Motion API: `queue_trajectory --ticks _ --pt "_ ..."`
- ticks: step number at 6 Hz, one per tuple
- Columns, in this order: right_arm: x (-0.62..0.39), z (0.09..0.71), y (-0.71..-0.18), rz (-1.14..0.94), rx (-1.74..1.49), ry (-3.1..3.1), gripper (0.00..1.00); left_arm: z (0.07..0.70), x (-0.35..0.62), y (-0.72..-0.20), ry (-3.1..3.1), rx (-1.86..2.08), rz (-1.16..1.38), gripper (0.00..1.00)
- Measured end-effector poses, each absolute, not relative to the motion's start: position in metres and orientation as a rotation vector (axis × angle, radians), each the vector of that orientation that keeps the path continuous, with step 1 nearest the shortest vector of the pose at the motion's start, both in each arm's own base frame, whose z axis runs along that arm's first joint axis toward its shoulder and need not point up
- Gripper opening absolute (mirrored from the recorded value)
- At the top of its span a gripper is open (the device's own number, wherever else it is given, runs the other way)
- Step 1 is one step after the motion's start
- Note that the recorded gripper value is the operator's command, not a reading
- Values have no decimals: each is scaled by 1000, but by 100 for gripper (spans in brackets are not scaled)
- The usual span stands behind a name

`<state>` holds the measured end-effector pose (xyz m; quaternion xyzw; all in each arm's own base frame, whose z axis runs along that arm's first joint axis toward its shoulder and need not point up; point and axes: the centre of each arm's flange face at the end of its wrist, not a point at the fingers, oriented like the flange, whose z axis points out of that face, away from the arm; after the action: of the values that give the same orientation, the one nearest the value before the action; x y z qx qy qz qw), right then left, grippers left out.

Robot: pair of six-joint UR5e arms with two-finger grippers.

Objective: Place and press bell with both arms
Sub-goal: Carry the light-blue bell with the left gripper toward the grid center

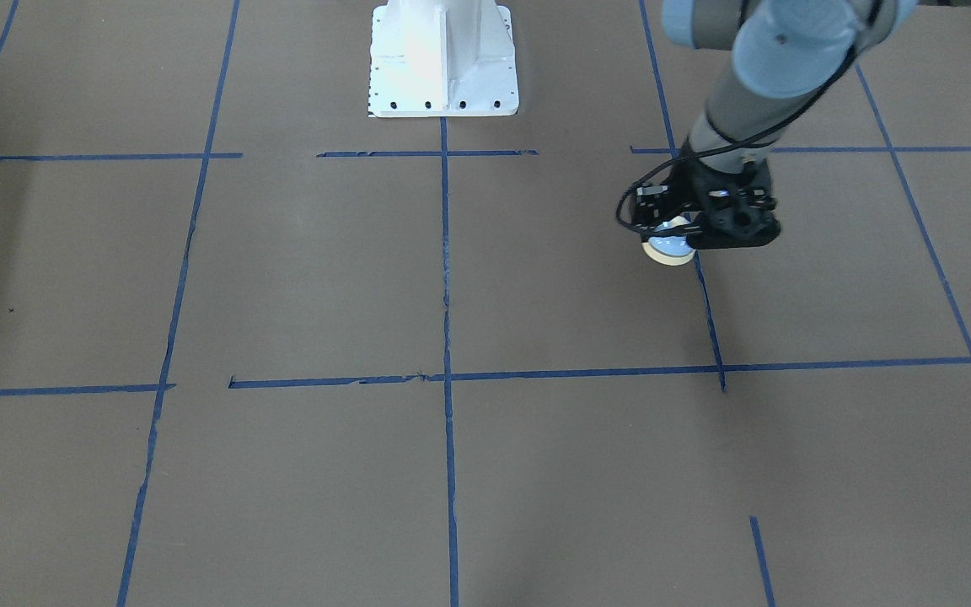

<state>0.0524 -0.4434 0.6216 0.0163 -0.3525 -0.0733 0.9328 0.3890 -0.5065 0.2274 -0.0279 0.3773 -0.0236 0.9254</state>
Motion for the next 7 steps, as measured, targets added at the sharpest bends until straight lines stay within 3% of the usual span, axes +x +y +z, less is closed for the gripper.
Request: queue_trajectory --ticks 2,4,5,6,7 --pt "52 622 -444 -149 32 -721 100 160 487 -536 762 -109 -122 0" --pt "52 623 -444 -149 31 -720 100 138 586 -561 773 -112 -170 0" --pt "53 623 -444 -150 32 -720 100 142 619 -557 783 -109 -174 8" --pt "53 623 -443 -150 32 -719 100 145 634 -551 787 -113 -173 73" --pt "53 623 -444 -150 32 -719 100 148 640 -548 784 -115 -170 100"
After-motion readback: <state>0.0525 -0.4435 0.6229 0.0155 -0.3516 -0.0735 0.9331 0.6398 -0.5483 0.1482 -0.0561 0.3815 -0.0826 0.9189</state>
